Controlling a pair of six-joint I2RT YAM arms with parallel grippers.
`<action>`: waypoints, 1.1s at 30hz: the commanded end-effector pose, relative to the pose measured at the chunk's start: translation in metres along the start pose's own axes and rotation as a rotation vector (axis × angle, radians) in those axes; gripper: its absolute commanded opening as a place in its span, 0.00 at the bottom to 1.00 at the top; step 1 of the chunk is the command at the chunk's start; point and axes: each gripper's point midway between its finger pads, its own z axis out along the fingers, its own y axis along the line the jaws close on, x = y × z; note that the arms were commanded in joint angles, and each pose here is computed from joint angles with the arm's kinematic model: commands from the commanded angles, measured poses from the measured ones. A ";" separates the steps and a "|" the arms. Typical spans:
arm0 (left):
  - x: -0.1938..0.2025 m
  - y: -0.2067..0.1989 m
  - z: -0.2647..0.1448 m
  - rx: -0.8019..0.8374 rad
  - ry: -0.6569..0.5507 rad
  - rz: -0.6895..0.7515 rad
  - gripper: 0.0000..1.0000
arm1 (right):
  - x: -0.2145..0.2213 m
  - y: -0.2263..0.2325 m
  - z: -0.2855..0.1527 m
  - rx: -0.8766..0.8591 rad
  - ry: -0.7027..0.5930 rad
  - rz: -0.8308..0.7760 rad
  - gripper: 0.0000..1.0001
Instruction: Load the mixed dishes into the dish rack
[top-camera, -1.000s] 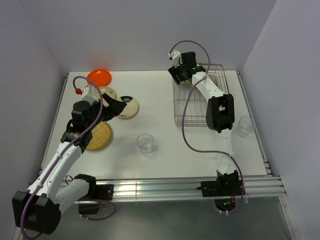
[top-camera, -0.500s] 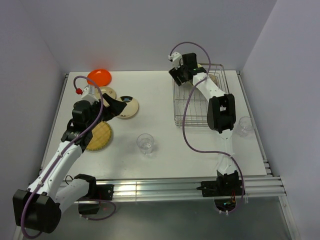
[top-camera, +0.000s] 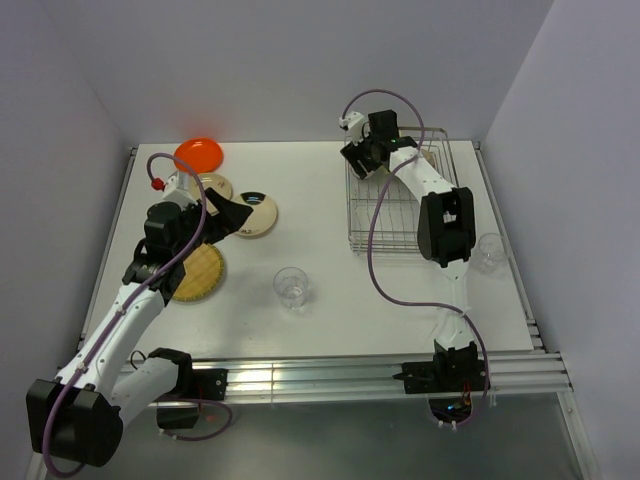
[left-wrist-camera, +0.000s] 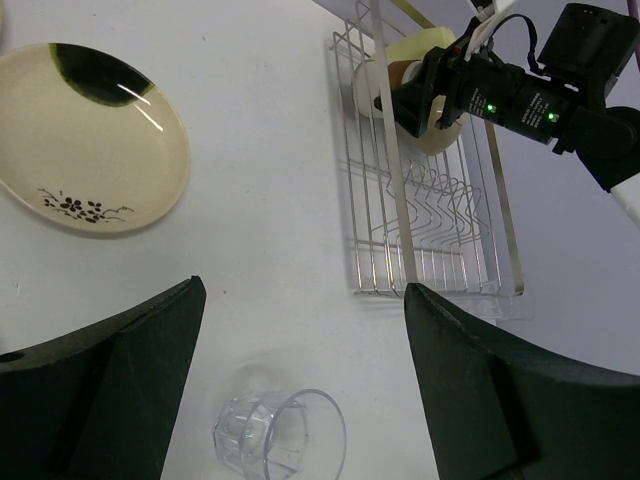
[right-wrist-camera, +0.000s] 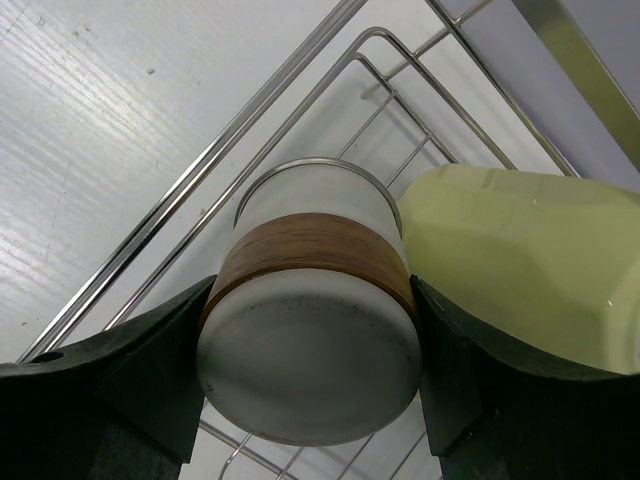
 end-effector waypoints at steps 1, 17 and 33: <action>-0.010 -0.012 -0.004 0.054 -0.038 0.025 0.88 | -0.009 -0.006 -0.025 -0.002 -0.016 -0.014 0.18; -0.010 -0.012 -0.004 0.056 -0.035 0.023 0.88 | -0.009 -0.001 -0.019 -0.023 0.006 -0.025 0.55; -0.011 -0.014 -0.001 0.061 -0.027 0.024 0.88 | -0.020 0.001 -0.015 -0.011 -0.016 -0.029 0.81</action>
